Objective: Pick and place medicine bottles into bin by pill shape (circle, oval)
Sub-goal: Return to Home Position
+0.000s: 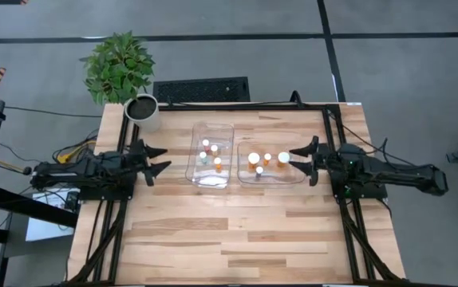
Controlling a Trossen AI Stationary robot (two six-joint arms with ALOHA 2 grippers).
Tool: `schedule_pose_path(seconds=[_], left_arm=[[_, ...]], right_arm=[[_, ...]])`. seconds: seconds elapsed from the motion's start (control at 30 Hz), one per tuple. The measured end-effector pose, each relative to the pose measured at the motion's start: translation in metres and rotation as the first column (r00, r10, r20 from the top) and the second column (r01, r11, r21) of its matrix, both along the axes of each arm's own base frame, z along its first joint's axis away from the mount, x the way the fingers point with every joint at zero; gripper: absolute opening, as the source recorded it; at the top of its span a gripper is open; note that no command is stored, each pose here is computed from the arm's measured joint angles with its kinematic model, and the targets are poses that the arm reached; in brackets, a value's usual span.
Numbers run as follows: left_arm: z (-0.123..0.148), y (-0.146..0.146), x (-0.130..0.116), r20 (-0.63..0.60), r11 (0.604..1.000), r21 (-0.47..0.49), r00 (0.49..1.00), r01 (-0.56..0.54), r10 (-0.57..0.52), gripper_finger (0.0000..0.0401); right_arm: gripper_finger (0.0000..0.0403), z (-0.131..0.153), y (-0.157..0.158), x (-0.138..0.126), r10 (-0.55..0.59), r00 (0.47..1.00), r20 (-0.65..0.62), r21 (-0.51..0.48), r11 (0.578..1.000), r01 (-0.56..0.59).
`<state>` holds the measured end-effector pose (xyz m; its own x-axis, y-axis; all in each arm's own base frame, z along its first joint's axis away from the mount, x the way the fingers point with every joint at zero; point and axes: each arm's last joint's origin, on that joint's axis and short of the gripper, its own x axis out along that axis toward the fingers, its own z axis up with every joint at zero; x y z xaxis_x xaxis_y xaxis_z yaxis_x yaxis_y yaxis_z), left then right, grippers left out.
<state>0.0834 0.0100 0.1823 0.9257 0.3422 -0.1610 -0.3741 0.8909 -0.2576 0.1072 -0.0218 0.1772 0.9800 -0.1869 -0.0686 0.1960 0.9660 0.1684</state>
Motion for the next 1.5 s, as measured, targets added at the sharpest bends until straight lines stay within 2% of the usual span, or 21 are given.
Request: schedule_pose_path(seconds=[0.1,0.4,0.67,1.5], left_arm=[[-0.010,0.000,0.005,0.030,1.000,-0.012,1.000,0.000,0.000,0.0270],[-0.009,-0.002,0.007,0.063,0.997,0.005,0.995,0.083,-0.083,0.0270],[-0.009,-0.001,0.007,0.070,1.000,-0.007,0.997,0.023,-0.023,0.0270],[-0.009,-0.001,0.007,0.060,0.999,0.008,0.998,0.036,-0.036,0.0270]], right_arm=[[0.0225,-0.009,0.001,-0.003,0.002,0.999,0.046,-0.010,1.000,-0.001],[0.0225,-0.011,0.002,-0.008,0.024,0.998,0.060,-0.054,0.998,-0.021],[0.0225,-0.011,0.002,-0.009,0.024,0.998,0.056,-0.064,0.998,-0.020],[0.0225,-0.012,0.002,-0.009,0.006,0.998,0.054,-0.039,0.999,-0.004]])
